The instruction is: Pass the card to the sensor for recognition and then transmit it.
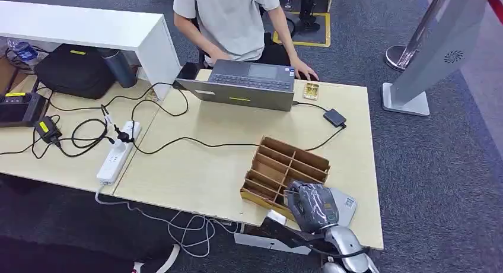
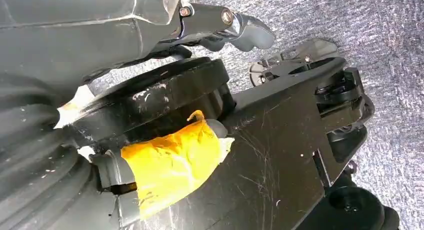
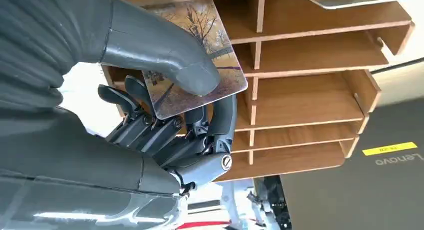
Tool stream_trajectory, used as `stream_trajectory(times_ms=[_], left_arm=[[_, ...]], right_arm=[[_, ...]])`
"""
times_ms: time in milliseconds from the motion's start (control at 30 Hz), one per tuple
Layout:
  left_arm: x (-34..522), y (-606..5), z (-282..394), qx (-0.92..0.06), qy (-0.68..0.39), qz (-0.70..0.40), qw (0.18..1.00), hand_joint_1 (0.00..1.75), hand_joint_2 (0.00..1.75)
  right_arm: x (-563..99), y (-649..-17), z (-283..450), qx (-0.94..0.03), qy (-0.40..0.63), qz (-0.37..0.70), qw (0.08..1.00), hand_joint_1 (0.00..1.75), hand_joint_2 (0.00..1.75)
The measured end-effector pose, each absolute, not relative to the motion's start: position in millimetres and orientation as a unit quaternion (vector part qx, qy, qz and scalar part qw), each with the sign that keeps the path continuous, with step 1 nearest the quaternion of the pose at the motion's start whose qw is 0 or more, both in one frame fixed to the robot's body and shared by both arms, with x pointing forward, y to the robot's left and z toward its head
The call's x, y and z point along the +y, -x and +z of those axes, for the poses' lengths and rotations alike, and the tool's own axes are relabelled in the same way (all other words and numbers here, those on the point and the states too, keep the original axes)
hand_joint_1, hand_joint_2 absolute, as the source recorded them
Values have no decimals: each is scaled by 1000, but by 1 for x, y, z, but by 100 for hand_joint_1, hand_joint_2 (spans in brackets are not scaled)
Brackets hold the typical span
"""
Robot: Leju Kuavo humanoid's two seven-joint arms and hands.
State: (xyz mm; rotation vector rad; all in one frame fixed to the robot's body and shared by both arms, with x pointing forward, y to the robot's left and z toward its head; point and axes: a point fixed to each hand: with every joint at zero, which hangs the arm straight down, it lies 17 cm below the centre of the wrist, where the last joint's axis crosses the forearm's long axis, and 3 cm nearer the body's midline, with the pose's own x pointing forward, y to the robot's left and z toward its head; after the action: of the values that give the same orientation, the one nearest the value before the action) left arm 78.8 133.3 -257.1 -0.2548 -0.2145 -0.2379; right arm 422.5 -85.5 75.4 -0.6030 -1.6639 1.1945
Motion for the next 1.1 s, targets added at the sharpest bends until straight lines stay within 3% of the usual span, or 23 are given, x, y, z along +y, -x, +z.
stream_trajectory(times_ms=[300,833,933,1100], left_arm=[[133,-79,-257,-107,126,-118,979,0,175],[131,-78,-257,-105,127,-124,978,0,175],[131,-78,-257,-105,127,-125,978,0,175],[131,-79,-257,-102,127,-131,978,0,175]], right_arm=[[-75,-430,83,-679,160,499,514,175,175],[-50,-501,190,-713,17,462,527,175,175],[-45,-517,205,-716,26,459,525,175,175],[-45,-555,240,-726,173,456,485,175,175]])
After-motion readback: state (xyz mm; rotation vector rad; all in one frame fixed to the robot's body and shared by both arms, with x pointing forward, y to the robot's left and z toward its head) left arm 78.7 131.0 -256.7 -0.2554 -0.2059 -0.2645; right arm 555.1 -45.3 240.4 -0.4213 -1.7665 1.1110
